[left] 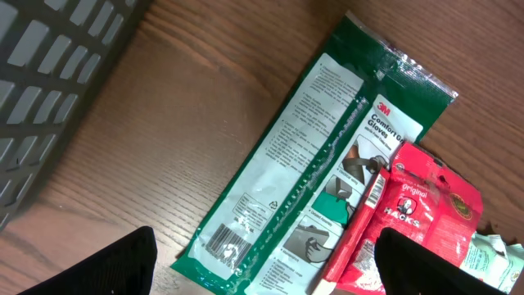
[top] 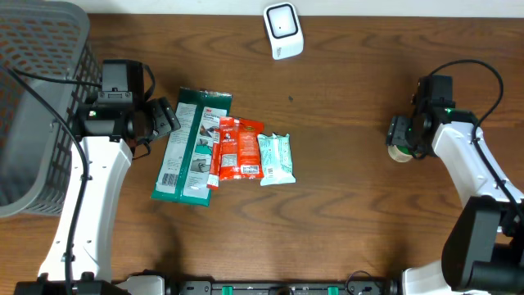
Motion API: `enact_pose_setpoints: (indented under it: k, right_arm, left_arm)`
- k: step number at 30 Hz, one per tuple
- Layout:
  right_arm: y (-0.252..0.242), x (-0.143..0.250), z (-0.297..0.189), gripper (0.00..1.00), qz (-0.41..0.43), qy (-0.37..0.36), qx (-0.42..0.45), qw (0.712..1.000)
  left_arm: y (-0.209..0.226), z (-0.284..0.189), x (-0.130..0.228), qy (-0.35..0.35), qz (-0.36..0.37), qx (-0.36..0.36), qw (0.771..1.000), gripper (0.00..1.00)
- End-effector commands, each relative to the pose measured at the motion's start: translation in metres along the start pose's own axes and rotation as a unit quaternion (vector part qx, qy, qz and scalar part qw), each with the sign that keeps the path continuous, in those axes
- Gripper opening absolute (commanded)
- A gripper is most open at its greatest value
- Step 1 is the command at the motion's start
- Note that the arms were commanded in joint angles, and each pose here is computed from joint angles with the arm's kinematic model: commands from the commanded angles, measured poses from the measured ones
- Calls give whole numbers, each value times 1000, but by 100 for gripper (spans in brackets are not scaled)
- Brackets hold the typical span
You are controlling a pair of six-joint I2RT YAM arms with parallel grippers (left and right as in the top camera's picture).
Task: Scan the item barcode
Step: 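Set the jar upright on the table and open the right gripper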
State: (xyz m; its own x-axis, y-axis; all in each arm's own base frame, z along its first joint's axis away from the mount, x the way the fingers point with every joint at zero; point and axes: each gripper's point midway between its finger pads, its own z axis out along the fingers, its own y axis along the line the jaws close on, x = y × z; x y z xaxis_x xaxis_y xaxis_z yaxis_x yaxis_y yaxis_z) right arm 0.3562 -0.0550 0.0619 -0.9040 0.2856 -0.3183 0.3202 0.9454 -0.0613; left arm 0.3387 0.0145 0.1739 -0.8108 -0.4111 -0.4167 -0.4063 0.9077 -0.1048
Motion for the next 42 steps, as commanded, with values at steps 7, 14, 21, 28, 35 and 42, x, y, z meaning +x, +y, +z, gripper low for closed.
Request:
enact_pose_setpoints:
  k: [7, 14, 21, 28, 35, 42]
  right_arm:
    - [0, -3, 11, 61, 13, -4, -1, 1000]
    - [-15, -10, 11, 60, 15, -23, 43, 999]
    - [-27, -15, 10, 64, 25, -32, 61, 997]
    - [-13, -14, 12, 69, 31, -25, 11, 999]
    - [6, -10, 12, 69, 29, -13, -42, 999]
    - [5, -26, 13, 66, 22, -50, -38, 998]
  left_arm:
    - [1, -4, -3, -7, 3, 0, 1000, 85]
    - [1, -4, -3, -7, 3, 0, 1000, 85]
    - [1, -4, -3, -7, 3, 0, 1000, 85]
    - [1, -4, -3, -7, 3, 0, 1000, 85]
    - [1, -4, -3, -7, 3, -1, 1000, 85]
    - [1, -4, -3, -7, 3, -1, 1000, 85]
